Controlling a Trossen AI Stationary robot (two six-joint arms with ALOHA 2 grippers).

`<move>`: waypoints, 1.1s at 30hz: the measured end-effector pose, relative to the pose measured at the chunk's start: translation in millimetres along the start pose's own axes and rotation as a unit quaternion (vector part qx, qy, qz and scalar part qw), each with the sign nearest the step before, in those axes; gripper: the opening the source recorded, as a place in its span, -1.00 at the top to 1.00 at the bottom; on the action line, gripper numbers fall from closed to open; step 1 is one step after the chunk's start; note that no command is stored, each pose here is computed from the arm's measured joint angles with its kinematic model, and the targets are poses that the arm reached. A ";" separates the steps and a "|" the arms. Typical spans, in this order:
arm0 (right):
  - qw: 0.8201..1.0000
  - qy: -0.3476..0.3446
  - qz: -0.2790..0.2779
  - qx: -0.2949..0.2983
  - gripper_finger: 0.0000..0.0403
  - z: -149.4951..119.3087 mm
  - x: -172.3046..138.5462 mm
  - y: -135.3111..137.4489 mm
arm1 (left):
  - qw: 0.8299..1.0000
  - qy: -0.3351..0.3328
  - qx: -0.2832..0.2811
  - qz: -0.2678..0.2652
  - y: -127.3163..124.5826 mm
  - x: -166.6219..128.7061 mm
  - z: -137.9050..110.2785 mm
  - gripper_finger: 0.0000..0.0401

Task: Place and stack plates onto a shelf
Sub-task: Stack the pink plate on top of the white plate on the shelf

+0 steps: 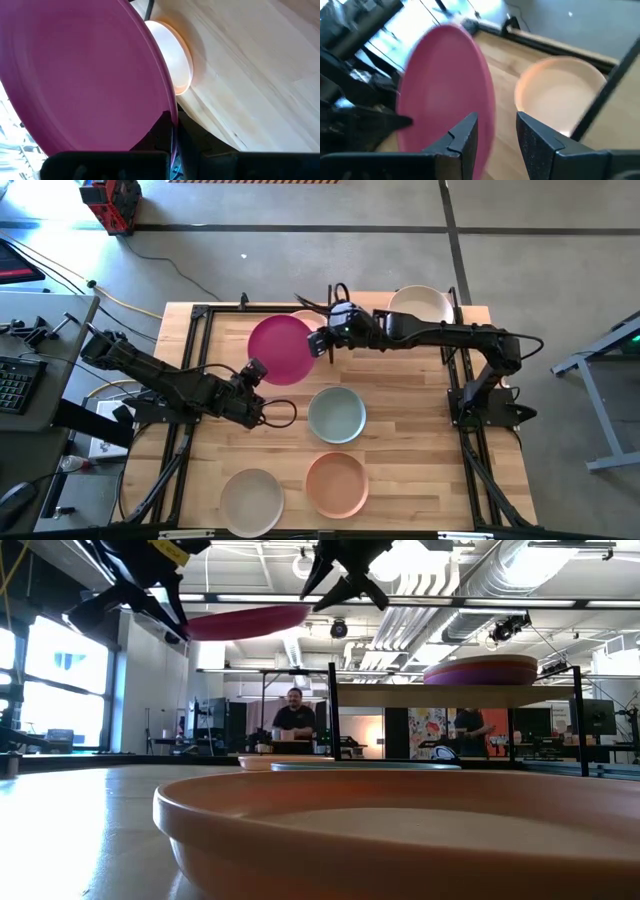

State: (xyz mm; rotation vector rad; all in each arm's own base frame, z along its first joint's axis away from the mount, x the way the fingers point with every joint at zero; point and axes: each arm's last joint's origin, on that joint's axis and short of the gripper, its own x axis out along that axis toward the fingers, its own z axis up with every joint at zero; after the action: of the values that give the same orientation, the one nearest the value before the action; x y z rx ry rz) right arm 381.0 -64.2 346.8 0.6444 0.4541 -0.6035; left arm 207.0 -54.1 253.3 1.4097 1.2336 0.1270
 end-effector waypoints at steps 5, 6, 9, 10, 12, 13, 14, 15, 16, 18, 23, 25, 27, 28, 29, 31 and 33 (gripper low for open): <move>1.000 0.004 0.000 0.000 0.39 -1.7 1.2 0.3 | 1.000 -0.002 0.000 0.002 0.4 -0.1 0.6 1.00; 1.000 0.005 -0.001 0.003 0.39 -1.8 1.2 0.0 | 1.000 -0.002 0.001 0.002 0.5 -0.1 0.6 1.00; 1.000 0.015 -0.010 0.012 0.39 -3.7 1.2 -1.9 | 1.000 -0.004 -0.004 0.004 1.1 0.0 1.3 0.99; 1.000 0.019 -0.015 0.015 0.39 -4.5 1.2 -2.7 | 1.000 -0.004 -0.006 0.007 1.5 -0.1 1.6 1.00; 0.999 0.023 -0.018 0.015 0.39 -5.3 1.1 -3.3 | 1.000 -0.006 -0.010 0.011 2.2 -0.1 2.4 0.99; 0.999 0.022 -0.017 0.016 0.39 -5.1 1.1 -3.1 | 1.000 -0.006 -0.015 0.014 3.0 0.0 3.0 0.99; 1.000 0.021 -0.016 0.016 0.39 -4.9 1.1 -3.0 | 1.000 -0.008 -0.020 0.018 3.7 0.0 3.7 0.99; 1.000 0.021 -0.016 0.016 0.39 -4.9 1.1 -2.9 | 0.999 -0.010 -0.024 0.020 4.3 -0.1 4.3 0.99; 1.000 0.021 -0.016 0.016 0.39 -4.9 1.1 -3.0 | 0.999 -0.012 -0.028 0.021 4.8 -0.1 4.8 0.99; 0.999 0.021 -0.016 0.018 0.39 -5.0 1.0 -2.7 | 0.999 -0.016 -0.036 0.025 5.9 -0.2 6.0 0.99; 0.999 0.021 -0.016 0.027 0.46 -4.9 1.0 -2.7 | 0.998 -0.026 -0.055 0.033 8.6 -0.5 8.7 0.99; 0.999 0.022 -0.014 0.029 0.56 -4.9 1.0 -2.6 | 0.998 -0.026 -0.055 0.034 8.7 -0.5 8.8 0.99; 0.999 0.023 -0.013 0.029 0.71 -5.0 1.0 -2.4 | 0.997 -0.027 -0.056 0.034 8.8 -0.5 8.9 0.99; 0.999 0.023 -0.012 0.030 0.79 -5.0 1.0 -2.4 | 0.997 -0.027 -0.056 0.034 8.9 -0.5 8.9 0.99; 0.999 0.023 -0.013 0.030 0.88 -5.1 1.0 -2.4 | 0.997 -0.026 -0.056 0.035 8.9 -0.5 8.9 0.99; 0.999 0.023 -0.013 0.031 0.96 -5.0 1.1 -2.6 | 0.997 -0.027 -0.057 0.036 9.1 -0.6 9.1 0.99; 0.999 0.026 -0.014 0.043 0.94 -5.4 1.2 -2.9 | 0.997 -0.028 -0.060 0.037 9.5 -0.6 9.5 0.97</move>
State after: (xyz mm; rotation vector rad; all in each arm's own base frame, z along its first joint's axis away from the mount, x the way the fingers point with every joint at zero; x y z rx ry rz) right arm 378.8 -62.9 341.0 0.7386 0.4887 -0.6364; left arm 218.8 -58.3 258.2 1.3459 1.1097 0.2075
